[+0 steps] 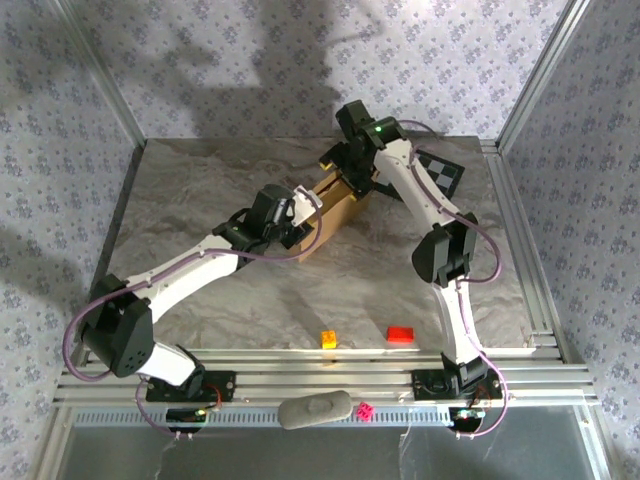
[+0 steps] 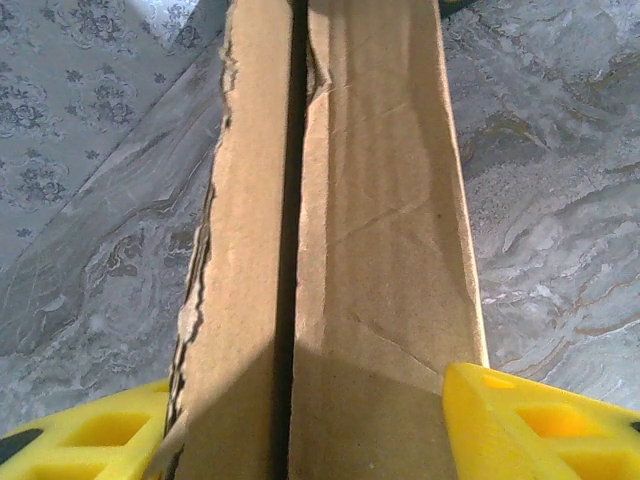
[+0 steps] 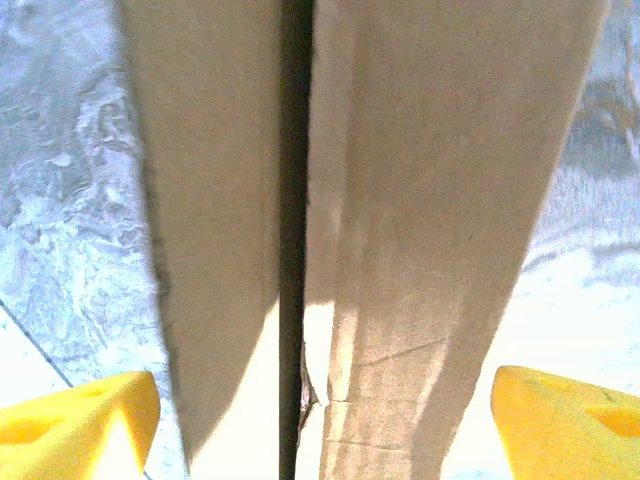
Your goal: Fold the paper box
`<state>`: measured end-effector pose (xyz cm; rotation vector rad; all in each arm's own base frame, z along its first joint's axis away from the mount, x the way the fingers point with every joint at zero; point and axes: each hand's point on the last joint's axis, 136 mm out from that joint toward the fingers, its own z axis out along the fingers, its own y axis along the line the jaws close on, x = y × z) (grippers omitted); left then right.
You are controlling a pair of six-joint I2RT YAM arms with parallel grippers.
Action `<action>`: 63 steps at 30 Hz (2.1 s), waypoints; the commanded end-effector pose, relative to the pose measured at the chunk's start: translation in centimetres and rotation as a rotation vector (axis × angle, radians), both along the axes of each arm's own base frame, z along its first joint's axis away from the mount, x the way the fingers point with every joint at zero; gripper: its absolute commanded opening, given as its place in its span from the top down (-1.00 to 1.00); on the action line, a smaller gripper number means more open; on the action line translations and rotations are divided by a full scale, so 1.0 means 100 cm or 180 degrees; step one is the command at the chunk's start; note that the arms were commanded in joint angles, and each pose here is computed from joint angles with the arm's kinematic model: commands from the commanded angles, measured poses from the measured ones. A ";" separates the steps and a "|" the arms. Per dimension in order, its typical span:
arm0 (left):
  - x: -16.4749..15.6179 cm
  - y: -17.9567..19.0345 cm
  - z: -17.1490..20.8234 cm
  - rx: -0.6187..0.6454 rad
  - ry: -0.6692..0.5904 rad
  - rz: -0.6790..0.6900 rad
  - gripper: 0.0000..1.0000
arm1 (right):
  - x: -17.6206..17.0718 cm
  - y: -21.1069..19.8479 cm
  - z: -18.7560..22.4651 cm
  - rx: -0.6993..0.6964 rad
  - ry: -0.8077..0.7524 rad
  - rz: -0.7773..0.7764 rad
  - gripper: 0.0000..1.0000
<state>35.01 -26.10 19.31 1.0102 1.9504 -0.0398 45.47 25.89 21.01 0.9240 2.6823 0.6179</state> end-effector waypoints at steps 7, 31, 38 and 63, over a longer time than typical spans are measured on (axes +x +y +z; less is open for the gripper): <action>-0.006 -0.003 0.006 0.0010 0.0073 -0.0205 -0.13 | 0.018 -0.090 0.091 -0.1138 -0.1744 0.1511 -0.65; -0.004 0.008 0.002 0.0059 0.0183 -0.0222 -0.03 | 0.056 -0.080 0.020 -0.1028 -0.2912 0.3874 -0.06; -0.005 0.009 0.003 0.0077 0.0201 -0.0264 -0.03 | 0.071 -0.079 0.016 -0.1128 -0.2918 0.3862 -0.08; 0.003 0.015 0.001 0.0181 0.0302 -0.0312 -0.03 | 0.062 -0.073 0.008 -0.0754 -0.3172 0.4225 0.36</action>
